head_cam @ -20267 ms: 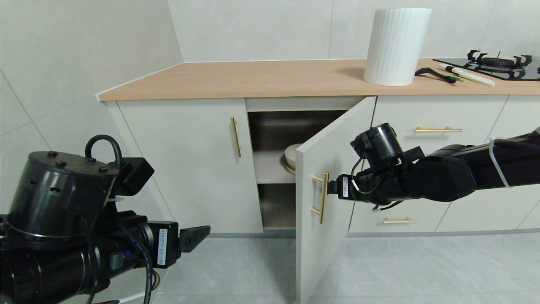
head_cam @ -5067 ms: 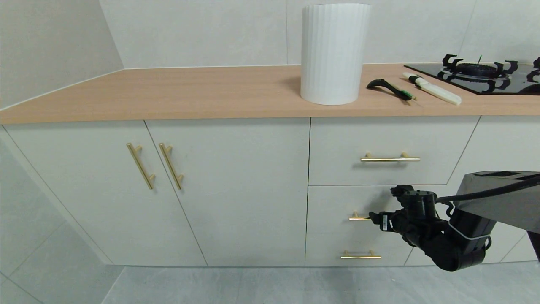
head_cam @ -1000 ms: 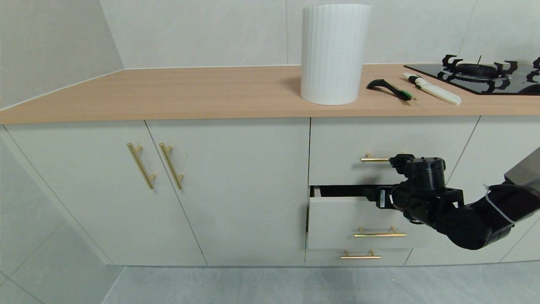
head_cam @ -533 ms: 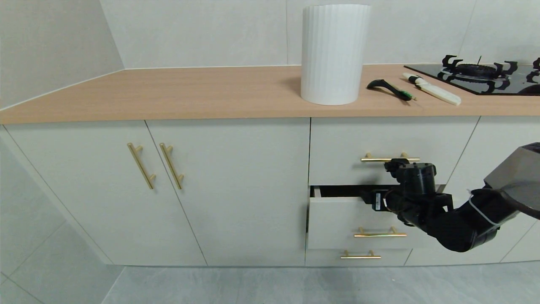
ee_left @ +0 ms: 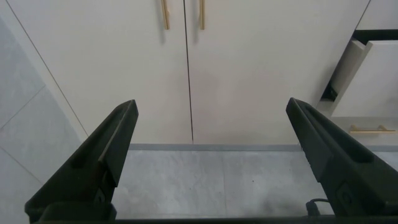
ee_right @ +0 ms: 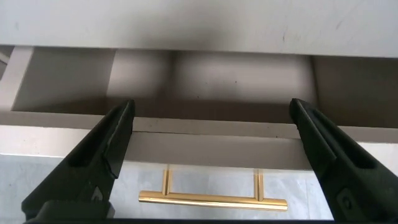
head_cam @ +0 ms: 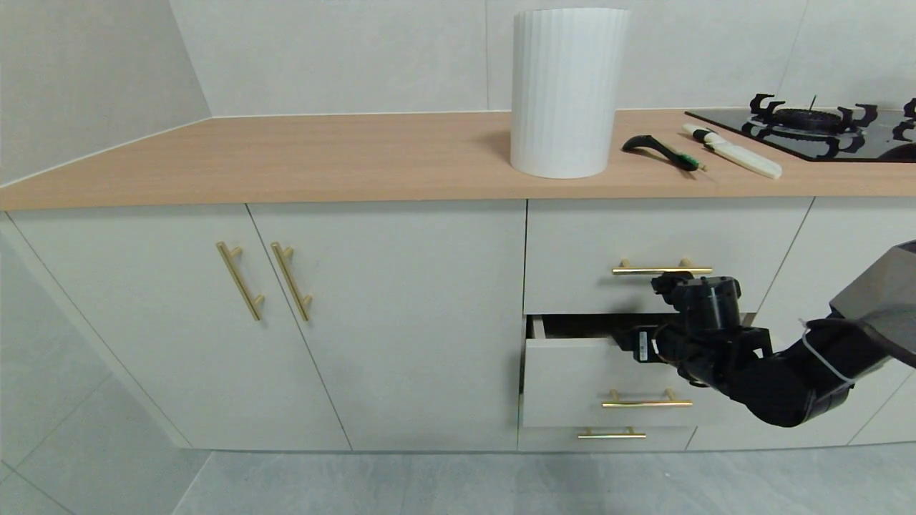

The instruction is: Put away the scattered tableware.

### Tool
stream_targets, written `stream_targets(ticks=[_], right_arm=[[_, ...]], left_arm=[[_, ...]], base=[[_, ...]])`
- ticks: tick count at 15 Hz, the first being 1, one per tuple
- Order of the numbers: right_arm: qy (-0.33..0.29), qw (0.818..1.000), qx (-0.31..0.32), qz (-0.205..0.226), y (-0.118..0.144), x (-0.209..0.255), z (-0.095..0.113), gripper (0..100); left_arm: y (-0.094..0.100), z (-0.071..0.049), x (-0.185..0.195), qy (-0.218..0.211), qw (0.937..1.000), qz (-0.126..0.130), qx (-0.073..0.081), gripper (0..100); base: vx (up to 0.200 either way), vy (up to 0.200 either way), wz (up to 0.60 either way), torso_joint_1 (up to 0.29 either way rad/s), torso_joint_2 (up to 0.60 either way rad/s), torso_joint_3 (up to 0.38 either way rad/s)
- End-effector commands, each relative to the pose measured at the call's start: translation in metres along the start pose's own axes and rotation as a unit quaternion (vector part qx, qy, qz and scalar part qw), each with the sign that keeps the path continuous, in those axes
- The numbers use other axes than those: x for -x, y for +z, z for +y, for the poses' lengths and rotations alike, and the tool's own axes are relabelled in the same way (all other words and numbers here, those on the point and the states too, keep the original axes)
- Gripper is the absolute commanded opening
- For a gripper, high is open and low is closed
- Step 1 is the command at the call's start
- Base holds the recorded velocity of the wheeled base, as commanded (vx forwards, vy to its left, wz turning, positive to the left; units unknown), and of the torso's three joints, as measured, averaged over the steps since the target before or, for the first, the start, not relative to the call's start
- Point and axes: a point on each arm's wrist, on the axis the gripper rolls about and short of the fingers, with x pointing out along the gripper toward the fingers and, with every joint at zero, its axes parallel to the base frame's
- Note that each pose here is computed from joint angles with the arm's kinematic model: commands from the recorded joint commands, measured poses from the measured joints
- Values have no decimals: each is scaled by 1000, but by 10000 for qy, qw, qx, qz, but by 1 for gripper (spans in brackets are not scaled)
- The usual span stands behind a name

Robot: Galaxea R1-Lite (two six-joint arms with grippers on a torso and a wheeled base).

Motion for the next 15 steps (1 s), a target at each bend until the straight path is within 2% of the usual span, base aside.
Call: stream_targets(ticks=[1, 11, 15], right_arm=[[13, 10000, -8, -14, 4, 5, 0, 100], [156, 9958, 191, 880, 20, 53, -8, 100], [203, 9901, 545, 1276, 18, 69, -7, 100]], left_arm=[[0, 0, 0, 3, 10000, 6, 1, 100], [0, 0, 0, 3, 10000, 6, 1, 100], [0, 0, 0, 3, 10000, 6, 1, 100]], base=[[0, 0, 0, 0, 0, 0], [0, 0, 0, 0, 0, 0], [0, 0, 0, 0, 0, 0]])
